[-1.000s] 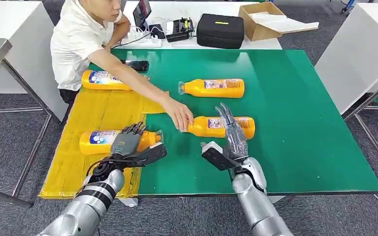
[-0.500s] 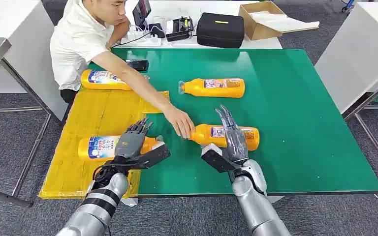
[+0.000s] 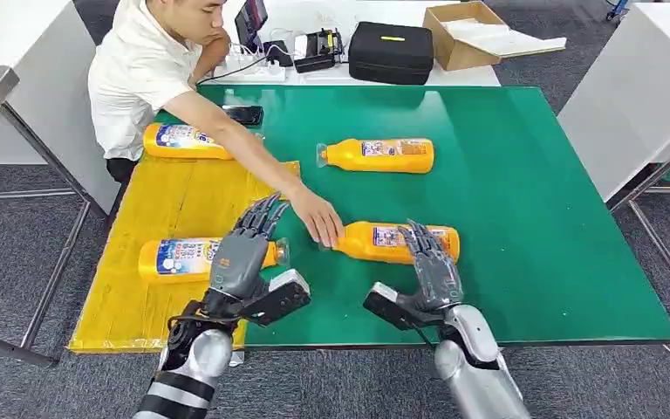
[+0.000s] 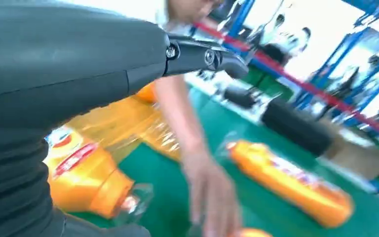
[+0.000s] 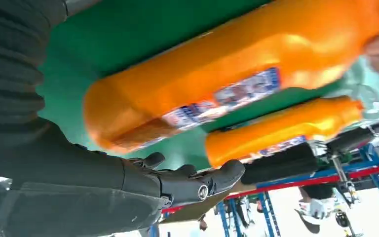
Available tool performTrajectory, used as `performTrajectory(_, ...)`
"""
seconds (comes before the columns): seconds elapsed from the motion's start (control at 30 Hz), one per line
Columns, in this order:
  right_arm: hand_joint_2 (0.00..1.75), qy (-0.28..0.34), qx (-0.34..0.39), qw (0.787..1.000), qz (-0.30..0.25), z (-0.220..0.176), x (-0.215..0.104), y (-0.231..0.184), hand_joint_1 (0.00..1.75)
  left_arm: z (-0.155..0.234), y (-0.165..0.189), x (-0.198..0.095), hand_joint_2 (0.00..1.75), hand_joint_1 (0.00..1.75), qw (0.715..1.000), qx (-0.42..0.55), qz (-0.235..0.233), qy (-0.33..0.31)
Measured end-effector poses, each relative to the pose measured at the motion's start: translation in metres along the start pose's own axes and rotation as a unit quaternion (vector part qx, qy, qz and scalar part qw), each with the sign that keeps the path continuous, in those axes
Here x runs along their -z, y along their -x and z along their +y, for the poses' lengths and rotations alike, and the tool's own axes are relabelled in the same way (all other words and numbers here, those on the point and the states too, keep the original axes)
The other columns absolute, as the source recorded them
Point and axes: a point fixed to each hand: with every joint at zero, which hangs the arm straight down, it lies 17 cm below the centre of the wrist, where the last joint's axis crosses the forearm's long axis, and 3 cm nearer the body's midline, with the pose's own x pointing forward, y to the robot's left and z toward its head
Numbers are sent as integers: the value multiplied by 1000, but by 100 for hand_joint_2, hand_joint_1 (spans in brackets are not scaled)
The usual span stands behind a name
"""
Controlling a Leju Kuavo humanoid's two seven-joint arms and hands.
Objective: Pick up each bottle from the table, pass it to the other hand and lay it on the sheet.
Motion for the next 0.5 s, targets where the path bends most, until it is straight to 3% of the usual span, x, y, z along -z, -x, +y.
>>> performTrajectory(0.27,175,-61,-98,993,38,8,-17,54,0,-19,-60,-23,175,0,987,-135,-76,32)
performTrajectory(0.5,175,-73,-146,986,42,0,-17,80,0,-31,-85,-34,175,0,981,-155,-103,47)
